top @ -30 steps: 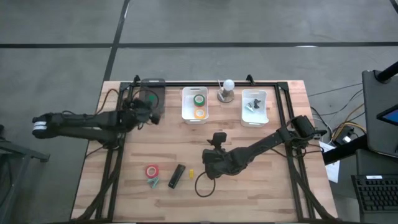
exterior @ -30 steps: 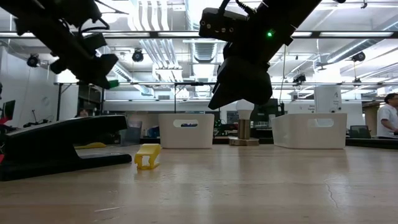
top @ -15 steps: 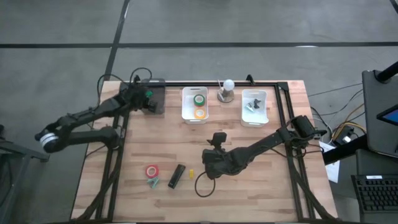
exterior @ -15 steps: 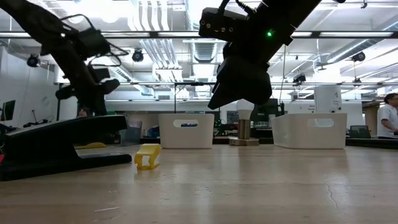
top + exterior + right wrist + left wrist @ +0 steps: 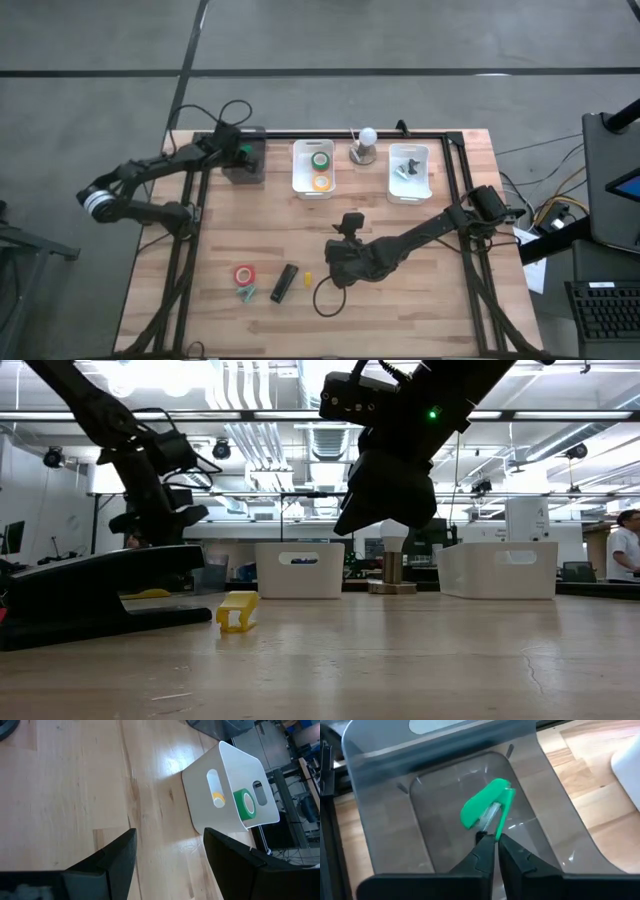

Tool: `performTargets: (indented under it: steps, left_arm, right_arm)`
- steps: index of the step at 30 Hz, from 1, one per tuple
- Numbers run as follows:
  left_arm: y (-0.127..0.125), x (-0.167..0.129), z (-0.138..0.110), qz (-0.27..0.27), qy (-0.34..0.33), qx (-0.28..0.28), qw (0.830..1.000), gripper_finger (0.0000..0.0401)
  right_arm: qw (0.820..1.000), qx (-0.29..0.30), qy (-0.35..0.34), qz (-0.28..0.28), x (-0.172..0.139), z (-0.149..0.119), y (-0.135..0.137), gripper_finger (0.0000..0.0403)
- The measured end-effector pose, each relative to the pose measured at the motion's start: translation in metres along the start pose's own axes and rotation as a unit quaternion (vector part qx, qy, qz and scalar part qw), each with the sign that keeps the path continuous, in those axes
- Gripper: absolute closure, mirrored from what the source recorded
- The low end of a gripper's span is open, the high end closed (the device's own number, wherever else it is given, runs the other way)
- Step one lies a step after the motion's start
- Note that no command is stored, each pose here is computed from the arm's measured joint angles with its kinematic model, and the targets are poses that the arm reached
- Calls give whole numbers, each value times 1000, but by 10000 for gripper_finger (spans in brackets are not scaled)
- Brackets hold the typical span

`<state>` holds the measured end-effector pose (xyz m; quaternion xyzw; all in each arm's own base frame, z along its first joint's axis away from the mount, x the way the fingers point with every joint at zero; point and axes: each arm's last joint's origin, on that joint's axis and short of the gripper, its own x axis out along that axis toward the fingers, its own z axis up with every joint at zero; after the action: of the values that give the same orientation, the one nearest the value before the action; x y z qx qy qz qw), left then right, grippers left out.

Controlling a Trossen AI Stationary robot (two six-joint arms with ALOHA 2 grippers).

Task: Pick and place Stapler, Stapler remover, tape
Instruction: Put the green stapler into the black bin, then put the black stapler into the black bin

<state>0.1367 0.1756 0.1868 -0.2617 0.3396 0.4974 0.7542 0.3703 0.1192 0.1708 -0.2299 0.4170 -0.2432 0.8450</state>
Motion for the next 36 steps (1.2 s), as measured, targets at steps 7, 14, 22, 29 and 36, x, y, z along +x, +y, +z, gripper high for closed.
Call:
performTargets:
  steps: [7,14,22,29,36]
  left_arm:
    - [-3,4,7,2,10,-7,1000,322]
    - [-8,-15,11,-107,0,-9,994,256]
    - [-47,-71,-5,-342,-4,27,939,232]
    - [-96,-116,-45,-416,36,44,908,231]
    - [-133,-150,-108,-379,33,51,923,231]
  right_arm:
    - [1000,-1,1,0,0,0,0,177]
    - [1000,-6,5,-1,1,-3,0,177]
    - [1000,-6,5,-1,1,-3,1,177]
    - [1000,-14,11,-2,1,-5,0,177]
    - [998,-33,60,-14,0,-17,-3,177]
